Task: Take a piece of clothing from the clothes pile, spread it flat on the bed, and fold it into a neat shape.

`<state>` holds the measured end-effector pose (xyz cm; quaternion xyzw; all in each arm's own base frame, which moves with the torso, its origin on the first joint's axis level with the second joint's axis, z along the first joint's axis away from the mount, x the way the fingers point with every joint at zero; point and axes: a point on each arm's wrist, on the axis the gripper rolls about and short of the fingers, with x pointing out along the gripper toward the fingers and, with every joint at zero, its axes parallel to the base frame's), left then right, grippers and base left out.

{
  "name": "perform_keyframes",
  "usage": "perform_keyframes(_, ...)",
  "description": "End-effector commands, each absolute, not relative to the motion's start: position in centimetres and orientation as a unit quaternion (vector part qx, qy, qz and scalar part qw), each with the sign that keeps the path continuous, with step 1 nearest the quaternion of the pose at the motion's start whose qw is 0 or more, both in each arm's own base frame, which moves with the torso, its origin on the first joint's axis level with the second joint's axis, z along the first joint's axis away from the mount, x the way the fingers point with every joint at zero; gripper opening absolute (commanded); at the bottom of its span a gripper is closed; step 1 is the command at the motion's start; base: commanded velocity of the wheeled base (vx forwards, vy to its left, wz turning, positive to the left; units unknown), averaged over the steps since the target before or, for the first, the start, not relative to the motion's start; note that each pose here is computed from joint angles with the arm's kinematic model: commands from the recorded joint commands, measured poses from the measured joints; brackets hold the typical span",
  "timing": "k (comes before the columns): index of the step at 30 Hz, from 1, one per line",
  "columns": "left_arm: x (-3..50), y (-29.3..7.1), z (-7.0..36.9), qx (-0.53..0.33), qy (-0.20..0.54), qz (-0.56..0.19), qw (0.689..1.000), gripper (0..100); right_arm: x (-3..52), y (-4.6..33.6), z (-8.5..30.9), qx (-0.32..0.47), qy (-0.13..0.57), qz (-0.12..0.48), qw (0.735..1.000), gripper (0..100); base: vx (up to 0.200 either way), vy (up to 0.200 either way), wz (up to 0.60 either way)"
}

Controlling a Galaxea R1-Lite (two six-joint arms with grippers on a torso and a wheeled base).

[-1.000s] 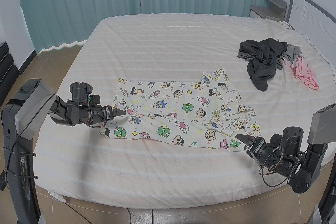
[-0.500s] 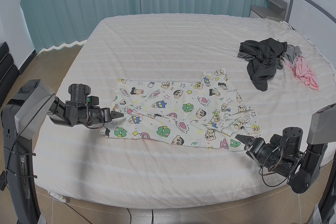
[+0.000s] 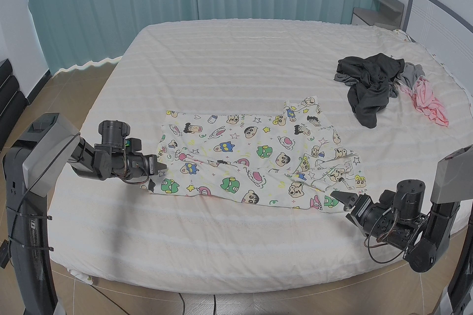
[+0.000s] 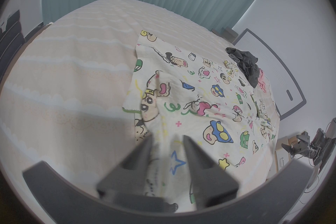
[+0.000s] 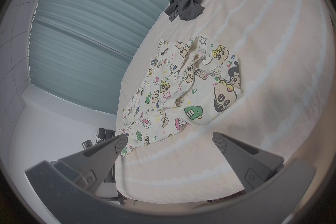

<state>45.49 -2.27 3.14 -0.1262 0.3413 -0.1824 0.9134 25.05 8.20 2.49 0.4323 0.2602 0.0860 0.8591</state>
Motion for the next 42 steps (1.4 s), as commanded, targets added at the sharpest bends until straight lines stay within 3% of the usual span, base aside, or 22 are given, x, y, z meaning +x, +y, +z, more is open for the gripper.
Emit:
perform_keyframes(1, 45.3, -2.1, 2.9, -0.128, 0.346, -0.180, 0.912, 0, 25.1, 8.2, 2.5, 0.433, 0.256, 0.089, 0.860, 100, 0.000, 0.000, 0.00)
perform_keyframes(21, 41.7, -1.4, 6.0, -0.138, 0.401, -0.169, 0.890, 0, 24.9, 8.2, 2.4, 0.432, 0.260, 0.086, 0.860, 100, 0.000, 0.000, 0.00)
perform_keyframes(42, 40.9, -1.3, 4.4, -0.136, 0.432, -0.167, 0.876, 0, 24.9, 8.2, 2.6, 0.433, 0.257, 0.086, 0.860, 100, 0.000, 0.000, 0.00)
